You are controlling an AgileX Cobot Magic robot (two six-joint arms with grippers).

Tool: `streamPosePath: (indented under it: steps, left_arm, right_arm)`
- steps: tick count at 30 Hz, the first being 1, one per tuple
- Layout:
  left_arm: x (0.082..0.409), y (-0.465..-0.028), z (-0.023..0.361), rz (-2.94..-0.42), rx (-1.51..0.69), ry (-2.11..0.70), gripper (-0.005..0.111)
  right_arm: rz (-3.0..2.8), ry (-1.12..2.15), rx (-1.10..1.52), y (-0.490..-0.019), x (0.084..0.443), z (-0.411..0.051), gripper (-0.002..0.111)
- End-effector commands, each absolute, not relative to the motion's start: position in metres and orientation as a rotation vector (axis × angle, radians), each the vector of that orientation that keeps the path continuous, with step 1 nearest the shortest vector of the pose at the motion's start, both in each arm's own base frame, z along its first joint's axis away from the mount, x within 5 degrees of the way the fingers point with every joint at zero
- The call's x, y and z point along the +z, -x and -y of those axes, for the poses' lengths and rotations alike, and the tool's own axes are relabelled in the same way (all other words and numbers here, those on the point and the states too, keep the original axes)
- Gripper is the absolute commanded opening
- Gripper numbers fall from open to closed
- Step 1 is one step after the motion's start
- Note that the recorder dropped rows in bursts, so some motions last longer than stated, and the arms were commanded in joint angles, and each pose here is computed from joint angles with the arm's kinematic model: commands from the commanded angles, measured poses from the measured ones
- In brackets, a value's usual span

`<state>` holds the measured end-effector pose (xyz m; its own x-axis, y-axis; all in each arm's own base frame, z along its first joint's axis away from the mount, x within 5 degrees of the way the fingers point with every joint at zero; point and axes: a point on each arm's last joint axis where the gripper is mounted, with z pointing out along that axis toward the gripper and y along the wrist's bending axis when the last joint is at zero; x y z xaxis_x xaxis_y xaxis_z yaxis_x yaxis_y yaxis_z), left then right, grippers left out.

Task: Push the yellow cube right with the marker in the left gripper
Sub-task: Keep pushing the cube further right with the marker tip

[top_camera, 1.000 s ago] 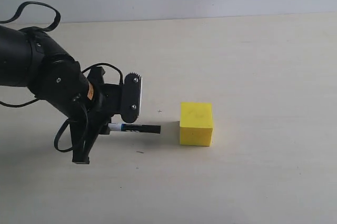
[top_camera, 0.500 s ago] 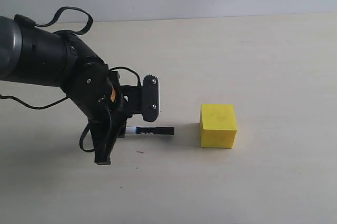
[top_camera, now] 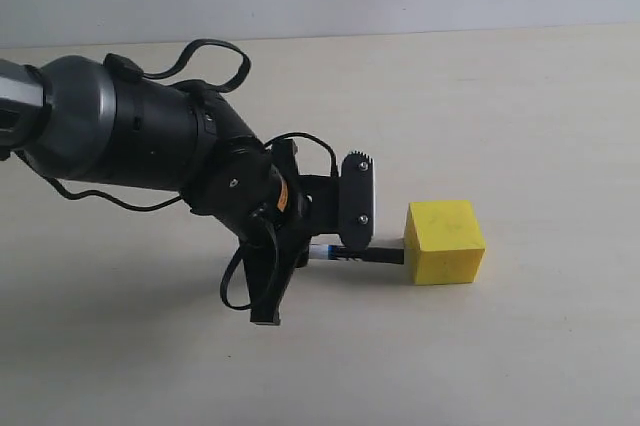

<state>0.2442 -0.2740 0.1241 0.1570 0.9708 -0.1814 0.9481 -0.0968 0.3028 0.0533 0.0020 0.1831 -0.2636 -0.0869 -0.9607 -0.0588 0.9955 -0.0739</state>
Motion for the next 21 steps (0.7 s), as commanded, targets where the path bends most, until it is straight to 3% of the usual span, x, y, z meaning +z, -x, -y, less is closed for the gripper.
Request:
streamPosePath:
  steps: [1, 6, 17, 21]
  left_arm:
    - [0.123, -0.251, 0.258, -1.963, 0.114, -2.098, 0.000]
    - [0.124, -0.256, 0.257, -1.971, 0.106, -2.045, 0.000]
    - [0.124, -0.245, 0.326, -1.819, 0.030, -2.016, 0.000]
    - [0.127, -0.246, 0.318, -1.875, 0.065, -2.050, 0.000]
  right_arm:
    - [-1.825, 0.103, -0.030, -0.053, 0.183, -0.002, 0.000]
    - [-1.825, 0.103, -0.030, -0.053, 0.183, -0.002, 0.000]
    - [-1.827, 0.103, -0.030, -0.053, 0.183, -0.002, 0.000]
    - [-1.827, 0.103, -0.030, -0.053, 0.183, -0.002, 0.000]
